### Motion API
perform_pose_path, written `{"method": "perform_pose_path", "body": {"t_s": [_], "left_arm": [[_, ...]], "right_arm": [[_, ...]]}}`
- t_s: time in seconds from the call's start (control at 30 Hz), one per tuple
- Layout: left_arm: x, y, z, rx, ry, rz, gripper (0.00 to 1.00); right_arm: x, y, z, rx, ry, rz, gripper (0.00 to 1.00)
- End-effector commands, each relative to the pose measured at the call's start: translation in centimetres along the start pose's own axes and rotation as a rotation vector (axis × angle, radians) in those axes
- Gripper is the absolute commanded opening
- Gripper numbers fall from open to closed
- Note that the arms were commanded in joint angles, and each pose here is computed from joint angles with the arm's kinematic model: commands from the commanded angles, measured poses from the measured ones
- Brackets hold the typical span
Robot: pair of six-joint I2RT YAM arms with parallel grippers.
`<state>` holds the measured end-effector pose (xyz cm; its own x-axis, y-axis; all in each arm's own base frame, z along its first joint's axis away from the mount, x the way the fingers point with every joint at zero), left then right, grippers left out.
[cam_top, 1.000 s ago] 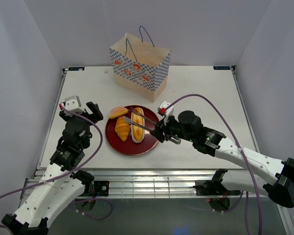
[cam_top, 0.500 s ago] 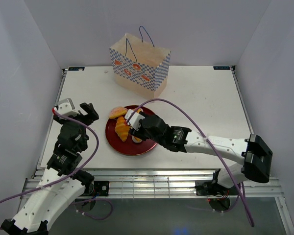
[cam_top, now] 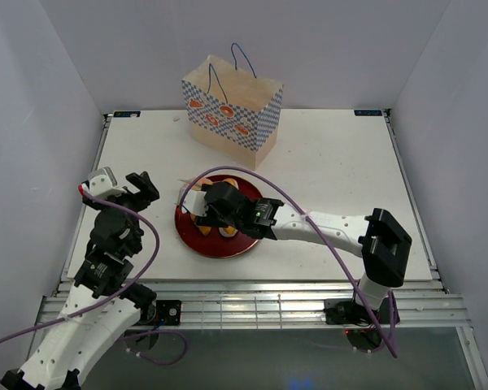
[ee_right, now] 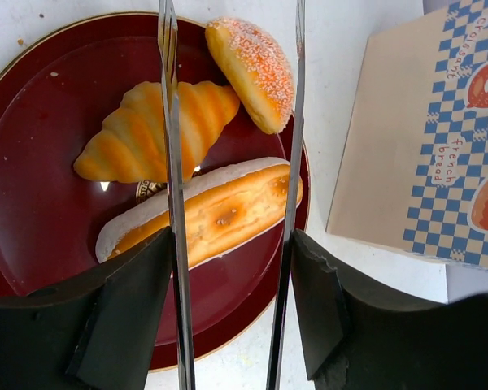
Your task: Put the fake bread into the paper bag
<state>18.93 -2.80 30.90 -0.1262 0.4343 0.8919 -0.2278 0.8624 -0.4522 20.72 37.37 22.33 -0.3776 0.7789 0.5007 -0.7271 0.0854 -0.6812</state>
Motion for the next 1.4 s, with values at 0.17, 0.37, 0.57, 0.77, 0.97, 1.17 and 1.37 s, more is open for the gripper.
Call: {"method": "perform_pose_path", "body": {"t_s": [0.17,0.37,0.57,0.77,0.97,1.17,1.37], "left_arm": [[0.7,0.7,0.6,0.024,-0.046,0.028,0.93],[0.7,0.6,0.6,0.007,-0.040,0.029,0.93],[0.5,0.3,0.5,-0.007,-0.027,0.020,0.93],[0.4,0.2,0.5,-0.022,-0.022,0.019,0.93],[0.3,0.1,0.5,-0.032,-0.015,0.018,0.93],[0.1,0.0,0.5,-0.044,-0.007,0.016,0.93],[0.1,-0.1,0.5,-0.048,-0.005,0.017,0.93]], "right_arm": [[0.4,-0.3,-1.6,0.010,0.028,0.120,0.65],[0.6,-0.7,-3.2,-0.024,0.075,0.161,0.65],[1.1,-1.9,-4.0,-0.086,0.112,0.207,0.65],[1.4,-2.8,-4.1,-0.117,0.123,0.227,0.66],[1.1,-2.6,-4.6,-0.048,0.108,0.193,0.66],[0.4,-2.5,-5.1,0.008,0.109,0.154,0.66],[-1.0,-3.4,-5.4,0.026,0.123,0.094,0.66]]}}
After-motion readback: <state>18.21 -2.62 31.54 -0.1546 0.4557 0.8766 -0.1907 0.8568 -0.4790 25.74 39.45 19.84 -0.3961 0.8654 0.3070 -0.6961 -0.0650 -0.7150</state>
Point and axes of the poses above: each gripper's point midway between its finger pads, its own z axis back along the fingers, its own y axis along the line the jaws close on, x = y × z, the point moved 7 cm from there along z, back along the fingers, and after that the axes turned 11 degrees about z, right-handed, at the moved point
